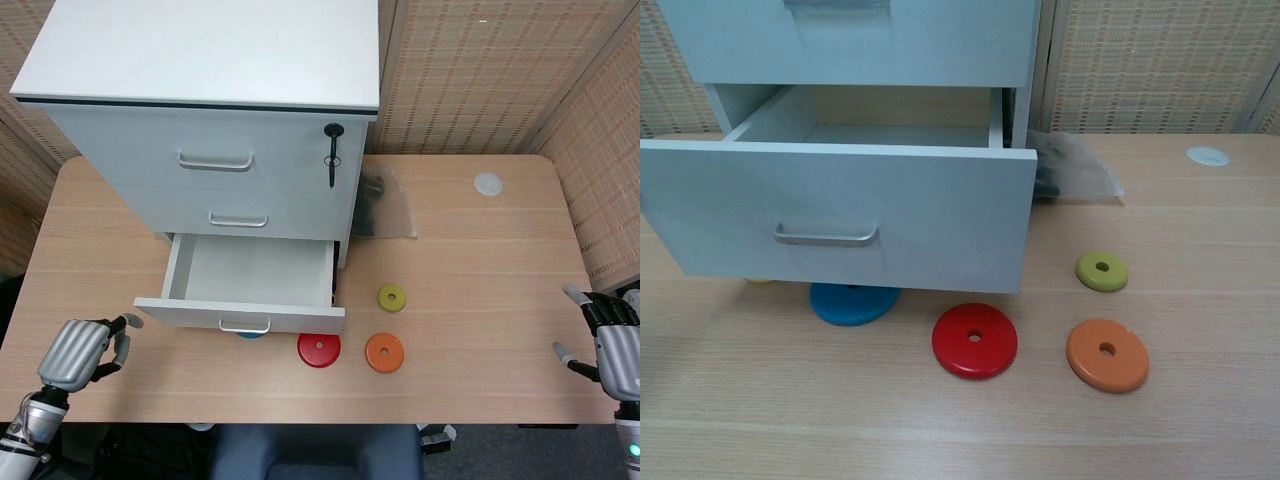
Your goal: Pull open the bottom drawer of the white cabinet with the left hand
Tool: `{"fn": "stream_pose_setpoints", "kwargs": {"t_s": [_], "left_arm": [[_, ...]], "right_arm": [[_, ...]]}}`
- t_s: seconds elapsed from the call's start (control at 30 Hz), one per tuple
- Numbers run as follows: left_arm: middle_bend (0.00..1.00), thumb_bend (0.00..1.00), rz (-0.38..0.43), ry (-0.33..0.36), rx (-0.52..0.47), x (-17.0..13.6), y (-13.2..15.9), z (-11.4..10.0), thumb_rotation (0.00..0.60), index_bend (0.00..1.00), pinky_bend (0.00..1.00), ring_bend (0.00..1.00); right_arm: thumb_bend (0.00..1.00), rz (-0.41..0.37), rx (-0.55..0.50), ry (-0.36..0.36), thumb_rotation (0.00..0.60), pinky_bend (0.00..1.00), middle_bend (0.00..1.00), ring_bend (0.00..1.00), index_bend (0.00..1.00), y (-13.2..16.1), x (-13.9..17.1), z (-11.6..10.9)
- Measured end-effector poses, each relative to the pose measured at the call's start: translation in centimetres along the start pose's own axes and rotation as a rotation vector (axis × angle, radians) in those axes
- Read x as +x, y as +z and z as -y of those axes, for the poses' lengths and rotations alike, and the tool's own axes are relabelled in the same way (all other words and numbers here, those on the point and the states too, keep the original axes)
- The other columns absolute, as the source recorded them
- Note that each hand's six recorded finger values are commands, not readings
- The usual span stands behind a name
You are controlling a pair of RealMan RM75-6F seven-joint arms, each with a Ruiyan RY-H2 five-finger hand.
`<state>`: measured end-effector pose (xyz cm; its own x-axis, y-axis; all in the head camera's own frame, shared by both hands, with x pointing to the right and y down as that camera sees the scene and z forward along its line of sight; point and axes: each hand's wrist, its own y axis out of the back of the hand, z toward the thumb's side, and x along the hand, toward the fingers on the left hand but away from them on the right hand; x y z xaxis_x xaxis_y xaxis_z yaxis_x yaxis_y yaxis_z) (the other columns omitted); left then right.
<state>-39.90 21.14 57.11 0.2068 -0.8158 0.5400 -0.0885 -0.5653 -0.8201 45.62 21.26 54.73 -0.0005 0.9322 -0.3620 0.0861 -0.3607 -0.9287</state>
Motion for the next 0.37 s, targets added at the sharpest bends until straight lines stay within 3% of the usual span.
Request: {"fn": "stream_pose_setpoints", "kwargs": {"t_s": [0.17, 0.37], "left_arm": [[0.47, 0.49, -0.137, 0.068, 0.046, -1.0, -2.6, 0.7, 0.600, 0.33, 0.50, 0.49], [0.46, 0.49, -0.188, 0.180, 0.065, -1.4, -3.5, 0.5, 0.600, 0.32, 0.49, 0.48]], "right_arm": [[0.17, -0.009, -0.025, 0.024, 0.600, 0.17, 0.26, 0.18, 0.16, 0.3, -0.1, 0.6], [0.17, -0.016, -0.034, 0.043, 0.600, 0.17, 0.26, 0.18, 0.16, 0.5, -0.2, 1.0]]}}
